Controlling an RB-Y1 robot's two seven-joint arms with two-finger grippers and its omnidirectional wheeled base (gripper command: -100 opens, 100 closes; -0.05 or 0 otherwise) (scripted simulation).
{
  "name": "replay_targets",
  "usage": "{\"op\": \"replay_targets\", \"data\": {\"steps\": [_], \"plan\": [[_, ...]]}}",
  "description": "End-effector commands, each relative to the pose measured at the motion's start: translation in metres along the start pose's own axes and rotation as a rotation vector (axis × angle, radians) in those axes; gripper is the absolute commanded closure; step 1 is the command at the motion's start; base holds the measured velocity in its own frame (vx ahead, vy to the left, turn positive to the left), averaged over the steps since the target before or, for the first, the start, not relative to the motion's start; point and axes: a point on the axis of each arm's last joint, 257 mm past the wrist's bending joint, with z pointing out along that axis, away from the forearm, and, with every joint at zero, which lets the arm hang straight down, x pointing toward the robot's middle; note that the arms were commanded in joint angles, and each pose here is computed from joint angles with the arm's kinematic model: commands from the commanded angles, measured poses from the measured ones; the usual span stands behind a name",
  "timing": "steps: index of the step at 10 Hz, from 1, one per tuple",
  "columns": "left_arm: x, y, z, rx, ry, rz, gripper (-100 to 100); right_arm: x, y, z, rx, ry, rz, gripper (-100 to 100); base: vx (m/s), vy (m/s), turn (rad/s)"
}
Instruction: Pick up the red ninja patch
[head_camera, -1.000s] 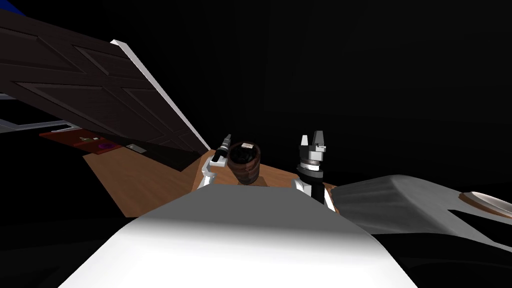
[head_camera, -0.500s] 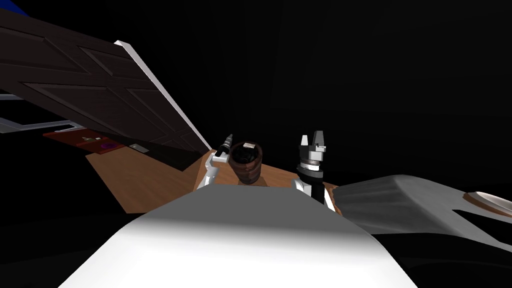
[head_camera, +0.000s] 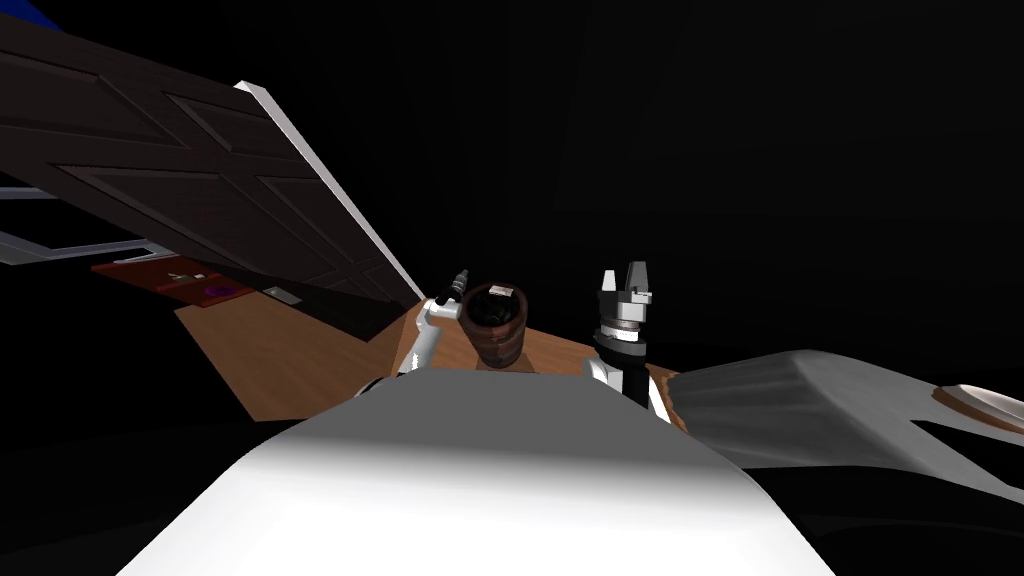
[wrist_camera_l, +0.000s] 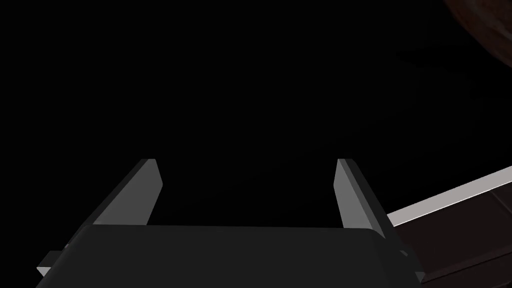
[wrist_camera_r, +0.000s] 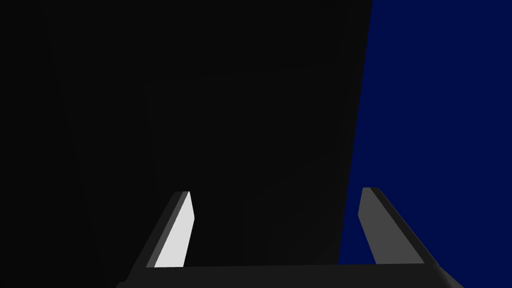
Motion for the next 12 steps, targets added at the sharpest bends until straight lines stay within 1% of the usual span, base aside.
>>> {"op": "replay_targets", "data": {"steps": [1,2,3,4,5,6,7,8,9,10,11,12], "plan": [[0.003,0.005,0.006,-0.042,0.010,-0.003,-100,0.000,0.000,0.000,0.000,0.000,0.000,0,-0.013,0.053,-0.001],[0.004,0.010,0.005,-0.059,0.012,-0.003,-100,0.000,0.000,0.000,0.000,0.000,0.000,0,-0.002,0.027,-0.005],[0.009,0.011,0.015,-0.093,0.026,-0.011,-100,0.000,0.000,0.000,0.000,0.000,0.000,0,-0.004,0.047,0.021],[0.010,0.019,0.016,-0.125,0.030,-0.011,-100,0.000,0.000,0.000,0.000,0.000,0.000,0,-0.006,0.053,0.002],[0.011,0.021,0.016,-0.134,0.031,-0.011,-100,0.000,0.000,0.000,0.000,0.000,0.000,0,-0.002,0.027,-0.004],[0.016,0.023,0.024,-0.171,0.046,-0.018,-100,0.000,0.000,0.000,0.000,0.000,0.000,0,0.000,0.041,0.021],[0.018,0.032,0.024,-0.208,0.052,-0.017,-100,0.000,0.000,0.000,0.000,0.000,0.000,0,0.000,0.040,0.003],[0.023,0.029,0.029,-0.230,0.064,-0.025,-100,0.000,0.000,0.000,0.000,0.000,0.000,0,-0.003,0.055,0.020],[0.025,0.042,0.030,-0.274,0.071,-0.023,-100,0.000,0.000,0.000,0.000,0.000,0.000,0,0.001,0.045,0.002],[0.026,0.044,0.029,-0.283,0.072,-0.023,-100,0.000,0.000,0.000,0.000,0.000,0.000,0,0.005,0.017,-0.002],[0.032,0.047,0.036,-0.324,0.089,-0.029,-100,0.000,0.000,0.000,0.000,0.000,0.000,0,0.009,0.021,0.026],[0.033,0.054,0.033,-0.351,0.092,-0.028,-100,0.000,0.000,0.000,0.000,0.000,0.000,0,0.008,0.025,0.007]]}}
